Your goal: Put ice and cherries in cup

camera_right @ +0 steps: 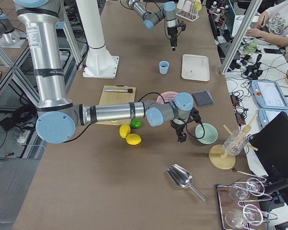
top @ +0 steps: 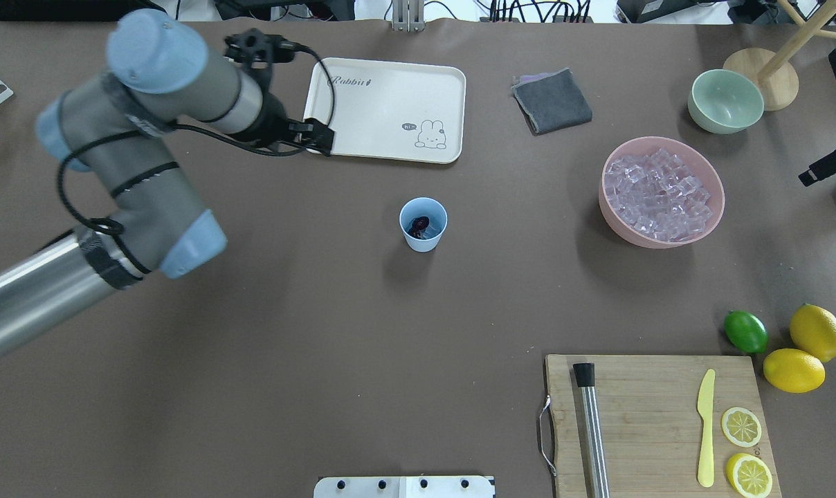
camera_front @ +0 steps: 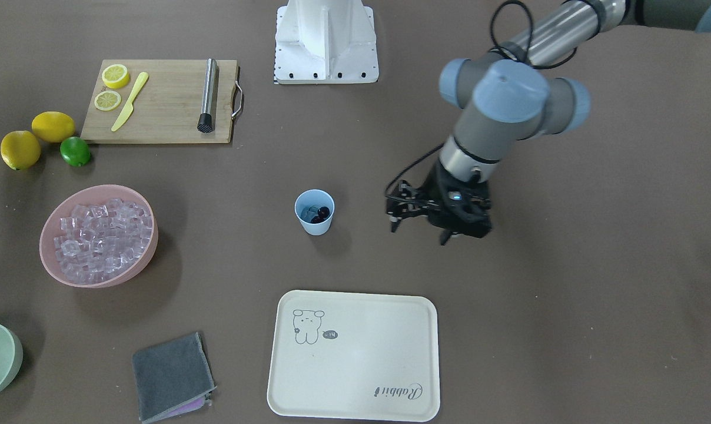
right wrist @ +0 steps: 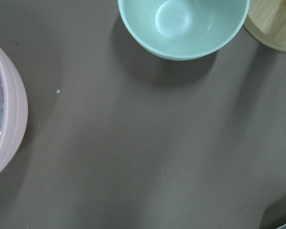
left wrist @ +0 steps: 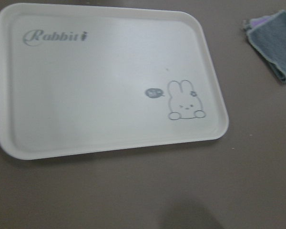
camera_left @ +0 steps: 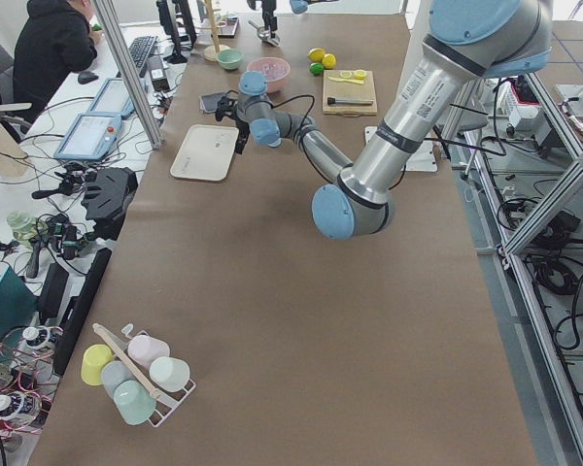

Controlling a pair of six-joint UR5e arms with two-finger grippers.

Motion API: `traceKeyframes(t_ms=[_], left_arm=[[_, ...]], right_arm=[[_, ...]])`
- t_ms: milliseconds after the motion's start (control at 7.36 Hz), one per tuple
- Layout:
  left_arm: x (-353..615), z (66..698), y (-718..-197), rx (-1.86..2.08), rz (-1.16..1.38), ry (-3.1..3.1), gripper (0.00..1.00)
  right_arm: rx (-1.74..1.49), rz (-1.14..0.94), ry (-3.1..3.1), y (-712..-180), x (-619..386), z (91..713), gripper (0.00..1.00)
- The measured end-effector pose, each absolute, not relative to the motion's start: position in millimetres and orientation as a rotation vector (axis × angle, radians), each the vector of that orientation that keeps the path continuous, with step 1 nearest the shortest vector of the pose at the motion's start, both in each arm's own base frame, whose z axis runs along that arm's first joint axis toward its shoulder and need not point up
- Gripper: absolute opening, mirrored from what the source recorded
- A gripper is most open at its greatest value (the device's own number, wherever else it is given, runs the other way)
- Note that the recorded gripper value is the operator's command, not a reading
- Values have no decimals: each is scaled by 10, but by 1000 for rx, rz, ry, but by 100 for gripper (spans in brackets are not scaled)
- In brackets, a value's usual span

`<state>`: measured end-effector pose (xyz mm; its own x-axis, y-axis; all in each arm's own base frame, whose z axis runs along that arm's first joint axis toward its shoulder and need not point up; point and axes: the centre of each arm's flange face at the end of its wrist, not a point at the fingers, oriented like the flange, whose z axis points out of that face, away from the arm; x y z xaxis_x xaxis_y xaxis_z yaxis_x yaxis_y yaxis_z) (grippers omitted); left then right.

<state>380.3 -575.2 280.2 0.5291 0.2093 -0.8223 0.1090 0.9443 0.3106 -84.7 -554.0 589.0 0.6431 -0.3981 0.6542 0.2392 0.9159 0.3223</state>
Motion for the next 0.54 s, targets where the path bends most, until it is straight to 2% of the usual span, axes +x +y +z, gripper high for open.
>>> traceKeyframes(t_ms=[272,543], left_arm=[[2405,3727,-5915,323,60,971,97],[1171,4358,-5980,308,3,928,97]], right_arm=[[212,-356,-791,-5490,-784,5934,99],[212,-340,-787,-5457,-693,5969,99]])
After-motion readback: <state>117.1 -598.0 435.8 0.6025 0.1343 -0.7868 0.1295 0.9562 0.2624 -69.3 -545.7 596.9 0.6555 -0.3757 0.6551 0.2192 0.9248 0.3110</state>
